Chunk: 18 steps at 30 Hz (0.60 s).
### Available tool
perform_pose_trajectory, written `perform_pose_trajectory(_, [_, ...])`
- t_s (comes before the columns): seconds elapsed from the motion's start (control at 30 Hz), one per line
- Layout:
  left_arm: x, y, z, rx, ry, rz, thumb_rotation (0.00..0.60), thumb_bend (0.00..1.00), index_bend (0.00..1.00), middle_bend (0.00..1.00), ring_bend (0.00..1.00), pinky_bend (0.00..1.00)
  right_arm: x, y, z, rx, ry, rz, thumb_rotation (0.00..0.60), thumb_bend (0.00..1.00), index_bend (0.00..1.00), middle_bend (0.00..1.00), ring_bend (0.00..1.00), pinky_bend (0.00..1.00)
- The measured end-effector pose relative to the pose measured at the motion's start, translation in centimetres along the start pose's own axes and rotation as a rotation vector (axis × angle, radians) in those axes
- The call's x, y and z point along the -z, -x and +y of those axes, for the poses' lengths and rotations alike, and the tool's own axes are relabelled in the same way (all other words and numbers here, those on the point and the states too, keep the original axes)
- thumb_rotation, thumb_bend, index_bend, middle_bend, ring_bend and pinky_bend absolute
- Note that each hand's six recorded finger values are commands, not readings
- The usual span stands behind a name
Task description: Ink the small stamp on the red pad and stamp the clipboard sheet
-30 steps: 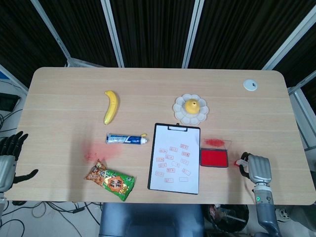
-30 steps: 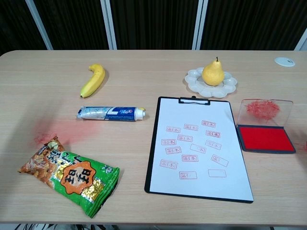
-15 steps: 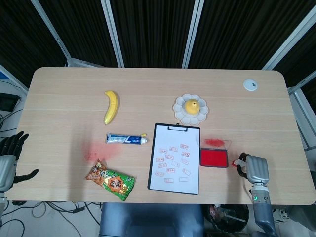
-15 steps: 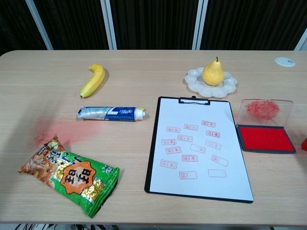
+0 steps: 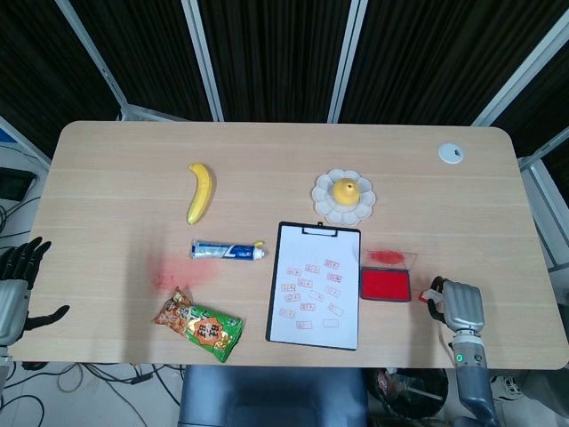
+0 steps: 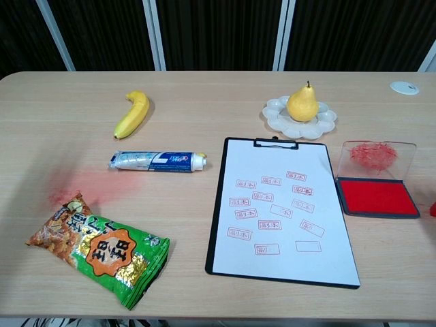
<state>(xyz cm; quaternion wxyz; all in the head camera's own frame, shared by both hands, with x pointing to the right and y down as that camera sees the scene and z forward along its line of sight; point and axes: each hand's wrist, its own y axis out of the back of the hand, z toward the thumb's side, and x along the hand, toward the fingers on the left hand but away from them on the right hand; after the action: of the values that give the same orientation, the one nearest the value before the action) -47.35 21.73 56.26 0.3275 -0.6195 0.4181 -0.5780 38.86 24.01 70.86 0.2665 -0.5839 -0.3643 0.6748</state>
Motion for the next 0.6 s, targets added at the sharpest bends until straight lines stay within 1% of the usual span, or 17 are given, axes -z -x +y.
perform_pose_trajectory(0.2, [0.02, -0.03, 0.03, 0.0, 0.001, 0.002, 0.6, 0.02, 0.0, 0.0, 0.0, 0.0, 0.16, -0.04, -0.14, -0.013, -0.015, -0.008, 0.6, 0.5, 0.76, 0.6, 0.69, 0.78])
perform_pose_trajectory(0.33, [0.03, -0.03, 0.05, 0.0, 0.001, 0.002, 0.6, 0.02, 0.0, 0.0, 0.0, 0.0, 0.19, -0.05, -0.12, -0.018, -0.018, -0.012, 0.6, 0.5, 0.73, 0.58, 0.68, 0.78])
perform_pose_trajectory(0.6, [0.04, -0.05, 0.09, -0.002, 0.001, 0.004, 0.6, 0.02, 0.0, 0.0, 0.0, 0.0, 0.29, -0.08, -0.12, -0.026, -0.025, -0.015, 0.6, 0.5, 0.65, 0.53, 0.63, 0.78])
